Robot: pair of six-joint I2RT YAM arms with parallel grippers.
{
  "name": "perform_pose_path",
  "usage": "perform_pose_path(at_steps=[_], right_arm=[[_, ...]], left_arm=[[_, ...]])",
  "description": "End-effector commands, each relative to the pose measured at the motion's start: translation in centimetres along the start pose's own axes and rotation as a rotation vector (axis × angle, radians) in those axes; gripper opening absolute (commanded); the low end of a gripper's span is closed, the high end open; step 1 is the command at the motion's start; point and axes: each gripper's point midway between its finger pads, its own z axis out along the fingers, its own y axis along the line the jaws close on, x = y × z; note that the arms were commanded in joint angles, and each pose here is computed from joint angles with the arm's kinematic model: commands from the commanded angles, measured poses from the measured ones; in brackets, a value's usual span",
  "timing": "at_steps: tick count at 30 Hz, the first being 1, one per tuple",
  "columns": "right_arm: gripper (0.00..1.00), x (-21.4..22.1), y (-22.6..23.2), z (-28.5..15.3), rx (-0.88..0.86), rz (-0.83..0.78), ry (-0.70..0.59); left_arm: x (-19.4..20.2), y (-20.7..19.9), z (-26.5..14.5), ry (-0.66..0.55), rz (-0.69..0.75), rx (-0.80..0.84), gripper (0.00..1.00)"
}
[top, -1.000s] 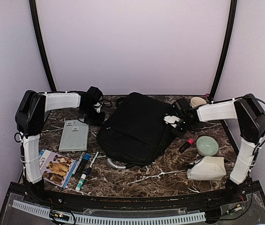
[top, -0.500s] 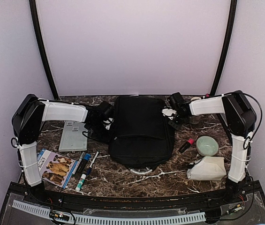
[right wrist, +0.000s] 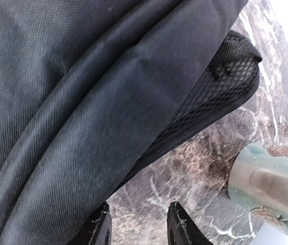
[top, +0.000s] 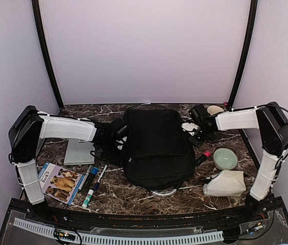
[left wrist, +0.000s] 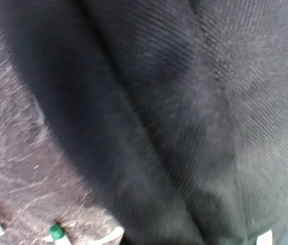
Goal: Pack the student bag
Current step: Move the student bag to the center of the board, then move the book to the center of the board.
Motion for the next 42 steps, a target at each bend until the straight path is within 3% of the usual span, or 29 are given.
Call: perform_pose_path(at_steps=[1,11,12,19,25,33,42], right_arm=[[0.39,-0.4,0.3,-2.1,-0.053,0.027,-0.036],[0.44,-1.0,-3.1,-10.0,-0.083,0.128,-0.143],[0.45,-1.8,-2.7,-11.2,-0.126,0.147,-0.199],[0.48,-5.8,0.2,-15.5,-0.313,0.168,-0.452],[0.65,-10.0,4.5,-19.6,-0.456,0.093,-0.529],[0.7,-13.0,7.5,-20.0,-0.554,0.071,-0.586],[0.71,-20.5,10.8,-16.6,-0.553,0.205,-0.559]], left_arm=[[0.4,1.6,-3.3,-0.028,-0.052,-0.08,0.0],[1.3,3.6,-11.1,-0.064,-0.2,-0.146,0.01],[0.9,4.5,-12.0,-0.084,-0.216,-0.157,0.14],[-0.5,7.8,-14.2,-0.242,-0.249,-0.173,0.67],[-0.5,12.5,-16.6,-0.327,-0.346,-0.163,0.85],[-1.1,18.1,-17.1,-0.337,-0.435,-0.203,0.96],[-1.5,22.0,-13.1,-0.267,-0.526,-0.177,0.99]])
